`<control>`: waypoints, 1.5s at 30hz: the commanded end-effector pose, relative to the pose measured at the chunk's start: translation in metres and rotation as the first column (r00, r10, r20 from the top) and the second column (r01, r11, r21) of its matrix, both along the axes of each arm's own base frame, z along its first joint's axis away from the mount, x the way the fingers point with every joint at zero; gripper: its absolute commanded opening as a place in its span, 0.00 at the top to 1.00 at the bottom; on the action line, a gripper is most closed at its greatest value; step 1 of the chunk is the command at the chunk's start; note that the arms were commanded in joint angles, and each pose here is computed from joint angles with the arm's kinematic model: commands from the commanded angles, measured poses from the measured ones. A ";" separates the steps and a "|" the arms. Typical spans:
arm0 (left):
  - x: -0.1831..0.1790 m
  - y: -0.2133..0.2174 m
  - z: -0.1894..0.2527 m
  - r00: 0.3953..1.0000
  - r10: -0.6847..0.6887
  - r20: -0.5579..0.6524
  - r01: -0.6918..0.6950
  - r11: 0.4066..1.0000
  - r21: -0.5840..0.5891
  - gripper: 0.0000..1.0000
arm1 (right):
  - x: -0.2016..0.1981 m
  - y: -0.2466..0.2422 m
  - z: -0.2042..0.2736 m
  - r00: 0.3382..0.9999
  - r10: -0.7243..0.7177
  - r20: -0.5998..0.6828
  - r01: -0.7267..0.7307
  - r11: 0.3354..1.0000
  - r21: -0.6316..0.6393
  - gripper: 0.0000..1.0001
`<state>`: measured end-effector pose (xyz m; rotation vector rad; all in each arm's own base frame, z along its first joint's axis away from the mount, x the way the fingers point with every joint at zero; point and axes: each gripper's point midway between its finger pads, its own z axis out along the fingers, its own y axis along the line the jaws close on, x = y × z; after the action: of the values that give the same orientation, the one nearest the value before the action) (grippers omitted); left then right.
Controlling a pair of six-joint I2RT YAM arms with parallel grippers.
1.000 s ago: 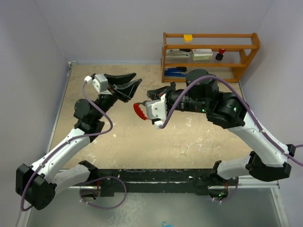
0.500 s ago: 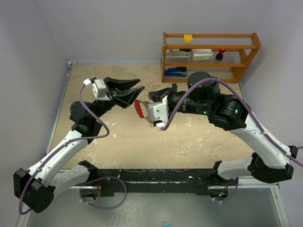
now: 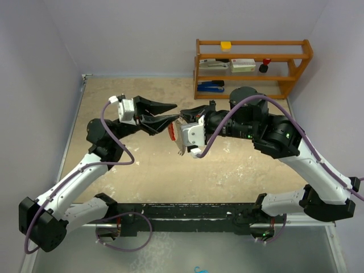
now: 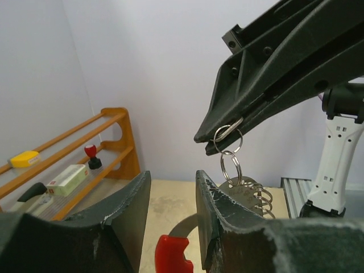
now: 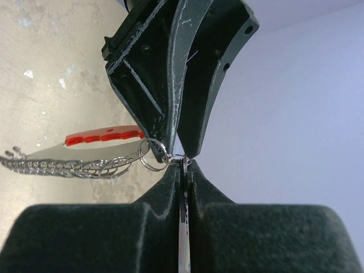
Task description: Remove the keys from the keyring
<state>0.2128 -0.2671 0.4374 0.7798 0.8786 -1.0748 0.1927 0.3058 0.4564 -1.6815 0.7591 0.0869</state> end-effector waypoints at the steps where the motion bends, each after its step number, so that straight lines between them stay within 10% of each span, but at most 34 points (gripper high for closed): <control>1: -0.018 -0.001 0.020 0.993 -0.075 0.085 0.077 0.997 -0.019 0.65 | 0.000 -0.004 0.027 0.999 -0.012 0.045 0.008 0.996 0.089 0.96; 45: -0.032 -0.003 0.034 0.979 -0.164 0.120 0.173 0.982 -0.071 0.67 | 0.005 0.004 0.017 0.999 -0.012 0.037 0.009 0.997 0.072 0.96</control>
<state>0.1946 -0.2730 0.4457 0.8449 0.7780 -1.1619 0.1958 0.3085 0.4534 -1.6760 0.7643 0.0844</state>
